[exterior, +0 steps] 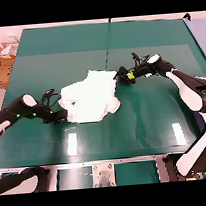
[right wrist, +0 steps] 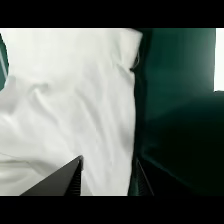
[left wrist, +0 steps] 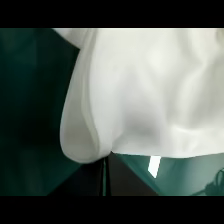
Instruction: Fold the shirts.
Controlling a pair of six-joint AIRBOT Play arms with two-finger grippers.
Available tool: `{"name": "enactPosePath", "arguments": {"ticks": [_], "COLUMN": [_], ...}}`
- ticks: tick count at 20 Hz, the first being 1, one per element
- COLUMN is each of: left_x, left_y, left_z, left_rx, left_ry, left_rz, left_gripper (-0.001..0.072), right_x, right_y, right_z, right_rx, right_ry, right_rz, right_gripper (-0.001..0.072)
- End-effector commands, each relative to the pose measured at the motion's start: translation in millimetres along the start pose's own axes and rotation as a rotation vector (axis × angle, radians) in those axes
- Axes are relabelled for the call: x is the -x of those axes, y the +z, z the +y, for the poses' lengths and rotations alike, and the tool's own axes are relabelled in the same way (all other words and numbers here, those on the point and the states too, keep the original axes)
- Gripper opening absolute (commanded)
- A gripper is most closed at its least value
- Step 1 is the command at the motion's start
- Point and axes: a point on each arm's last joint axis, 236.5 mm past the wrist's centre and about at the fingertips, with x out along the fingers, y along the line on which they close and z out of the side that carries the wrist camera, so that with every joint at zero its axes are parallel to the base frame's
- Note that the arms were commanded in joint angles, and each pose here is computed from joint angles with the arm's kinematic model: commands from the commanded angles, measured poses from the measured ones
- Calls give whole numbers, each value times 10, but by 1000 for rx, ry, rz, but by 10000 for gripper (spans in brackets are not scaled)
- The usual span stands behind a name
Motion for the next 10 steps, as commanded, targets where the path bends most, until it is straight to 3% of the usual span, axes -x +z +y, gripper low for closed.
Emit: {"name": "enactPosePath", "arguments": {"ticks": [1, 3, 7, 10], "left_x": [108, 142, 572, 1446], "left_y": [54, 83, 420, 804], "left_z": [44, 61, 60, -178], "left_rx": [-29, -44, -141, -230], "left_ry": [40, 54, 138, 200], "left_rz": [5, 2, -87, -287], "left_gripper": [18, 18, 18, 18], "right_x": [-199, -198, 358, 1383], "right_y": [7, 38, 381, 648], "right_z": [100, 236, 682, 1208], "right_rx": [0, 47, 145, 258], "right_ry": [8, 19, 79, 127], "right_rz": [22, 13, -63, -225], "right_gripper": [273, 16, 12, 12]}}
